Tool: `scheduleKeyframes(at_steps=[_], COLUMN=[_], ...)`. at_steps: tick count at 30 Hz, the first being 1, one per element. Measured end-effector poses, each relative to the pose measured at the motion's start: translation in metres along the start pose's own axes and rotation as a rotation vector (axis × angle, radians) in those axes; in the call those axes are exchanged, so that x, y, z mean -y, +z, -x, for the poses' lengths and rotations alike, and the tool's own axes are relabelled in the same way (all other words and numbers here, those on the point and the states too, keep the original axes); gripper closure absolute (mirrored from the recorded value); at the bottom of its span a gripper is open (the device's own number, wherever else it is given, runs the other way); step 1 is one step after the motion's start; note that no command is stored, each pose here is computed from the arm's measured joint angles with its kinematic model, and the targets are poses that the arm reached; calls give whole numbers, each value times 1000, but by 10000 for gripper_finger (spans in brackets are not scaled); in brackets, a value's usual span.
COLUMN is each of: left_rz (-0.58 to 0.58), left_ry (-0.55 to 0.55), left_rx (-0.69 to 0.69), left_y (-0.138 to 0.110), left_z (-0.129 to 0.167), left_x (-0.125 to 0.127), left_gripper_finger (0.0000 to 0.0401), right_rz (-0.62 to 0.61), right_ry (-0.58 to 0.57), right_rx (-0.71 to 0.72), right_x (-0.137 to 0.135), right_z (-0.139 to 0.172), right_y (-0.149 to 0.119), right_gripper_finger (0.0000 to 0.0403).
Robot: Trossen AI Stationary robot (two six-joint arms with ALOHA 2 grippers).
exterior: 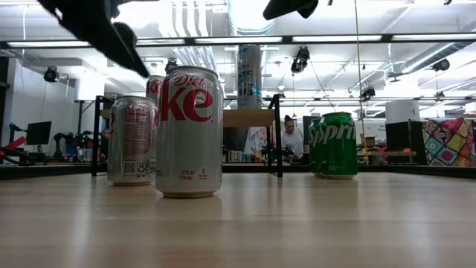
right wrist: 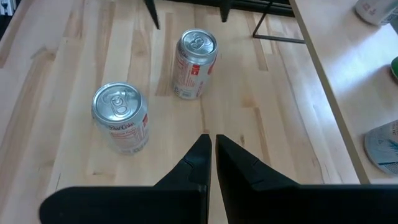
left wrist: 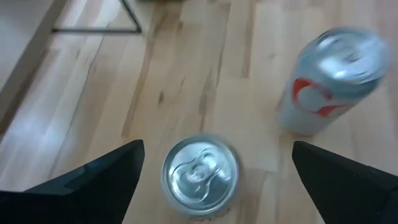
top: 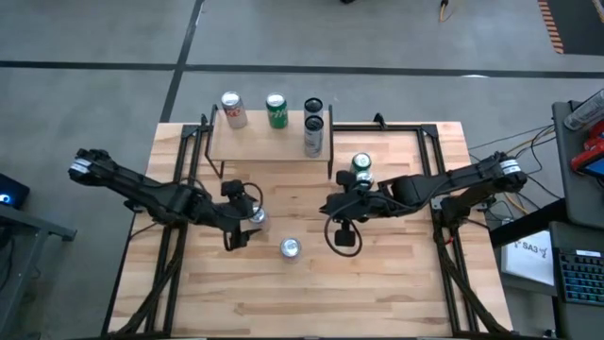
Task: Place canned beverage on shelf
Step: Put the top red and silver soda can aligned with the other red and silver soda cans on the shelf
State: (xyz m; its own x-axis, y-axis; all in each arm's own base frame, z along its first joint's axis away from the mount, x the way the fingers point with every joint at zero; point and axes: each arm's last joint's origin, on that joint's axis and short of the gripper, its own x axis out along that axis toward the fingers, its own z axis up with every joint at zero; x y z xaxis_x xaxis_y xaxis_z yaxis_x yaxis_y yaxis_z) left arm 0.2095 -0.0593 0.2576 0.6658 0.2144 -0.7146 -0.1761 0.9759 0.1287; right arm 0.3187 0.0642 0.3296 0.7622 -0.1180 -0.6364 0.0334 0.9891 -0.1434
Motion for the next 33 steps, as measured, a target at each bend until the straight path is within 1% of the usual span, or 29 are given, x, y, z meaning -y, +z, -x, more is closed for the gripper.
scheduleKeyframes(at_steps=[11,24,28,33], left_rz=[-60,-101,-111,-111], left_ry=[74,109,114,115], left_rx=[-102,-192,-213,-213], left_y=[-6,-12,-14,-14], left_z=[-28,-52,-57,-58], left_x=[5,9,11,12], left_gripper_finger=[24,29,47,95], right_rz=[1,1,1,1], right_ry=[0,0,0,0], right_rx=[-2,-2,-2,-3], right_x=[0,0,0,-1], right_z=[-2,-2,-2,-2], right_y=[0,0,0,0], right_gripper_finger=[390,390,390,390])
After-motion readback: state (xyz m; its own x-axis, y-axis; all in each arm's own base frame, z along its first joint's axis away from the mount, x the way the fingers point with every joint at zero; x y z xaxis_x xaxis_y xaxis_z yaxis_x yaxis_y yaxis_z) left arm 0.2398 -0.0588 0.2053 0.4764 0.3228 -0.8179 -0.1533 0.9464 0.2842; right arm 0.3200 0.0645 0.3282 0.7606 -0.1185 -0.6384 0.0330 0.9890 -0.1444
